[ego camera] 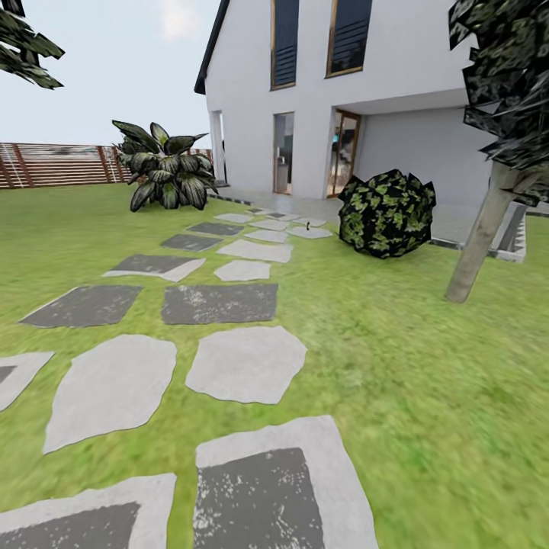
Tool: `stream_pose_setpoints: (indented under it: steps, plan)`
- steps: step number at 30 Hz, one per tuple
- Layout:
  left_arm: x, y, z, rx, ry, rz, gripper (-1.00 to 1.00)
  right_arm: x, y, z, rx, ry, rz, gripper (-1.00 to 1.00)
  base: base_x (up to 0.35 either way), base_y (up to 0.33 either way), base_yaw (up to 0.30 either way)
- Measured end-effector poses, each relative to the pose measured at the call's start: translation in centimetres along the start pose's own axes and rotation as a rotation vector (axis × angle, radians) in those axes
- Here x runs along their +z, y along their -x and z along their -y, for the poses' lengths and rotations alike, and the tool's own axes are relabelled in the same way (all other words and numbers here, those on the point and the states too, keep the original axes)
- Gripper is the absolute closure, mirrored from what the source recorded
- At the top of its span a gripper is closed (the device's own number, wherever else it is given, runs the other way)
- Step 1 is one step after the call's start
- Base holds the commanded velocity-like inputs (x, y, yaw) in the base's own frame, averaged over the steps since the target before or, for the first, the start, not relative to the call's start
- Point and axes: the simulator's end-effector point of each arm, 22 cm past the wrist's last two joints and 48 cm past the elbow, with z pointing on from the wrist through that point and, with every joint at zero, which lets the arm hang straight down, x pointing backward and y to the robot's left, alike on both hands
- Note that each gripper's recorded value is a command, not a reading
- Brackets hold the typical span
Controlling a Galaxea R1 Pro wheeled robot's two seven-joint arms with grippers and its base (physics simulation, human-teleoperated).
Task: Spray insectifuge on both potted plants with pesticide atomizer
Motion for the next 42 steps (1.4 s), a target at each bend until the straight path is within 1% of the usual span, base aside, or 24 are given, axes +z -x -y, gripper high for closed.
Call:
stream_pose_setpoints:
  steps: [18, 24, 30, 42]
  plan:
    - [-0.06, -0.29, -0.31, -0.008, 0.008, -0.006, -1.00, -0.06, -0.31, -0.30, -0.014, 0.009, -0.006, -1.00, 0.319, 0.087, 0.000]
    - [-0.06, -0.29, -0.34, -0.009, 0.009, -0.006, -1.00, -0.07, -0.09, -0.34, -0.016, 0.010, 0.005, -1.00, 0.332, 0.013, 0.000]
    - [-0.06, -0.29, -0.51, -0.007, 0.011, -0.006, -1.00, -0.10, -0.08, -0.62, -0.037, 0.017, 0.007, -1.00, 0.335, 0.001, 0.000]
    - [-0.06, -0.29, -0.37, -0.009, 0.009, -0.006, -1.00, -0.13, -0.09, -0.77, -0.035, 0.017, 0.007, -1.00, 0.338, 0.000, 0.000]
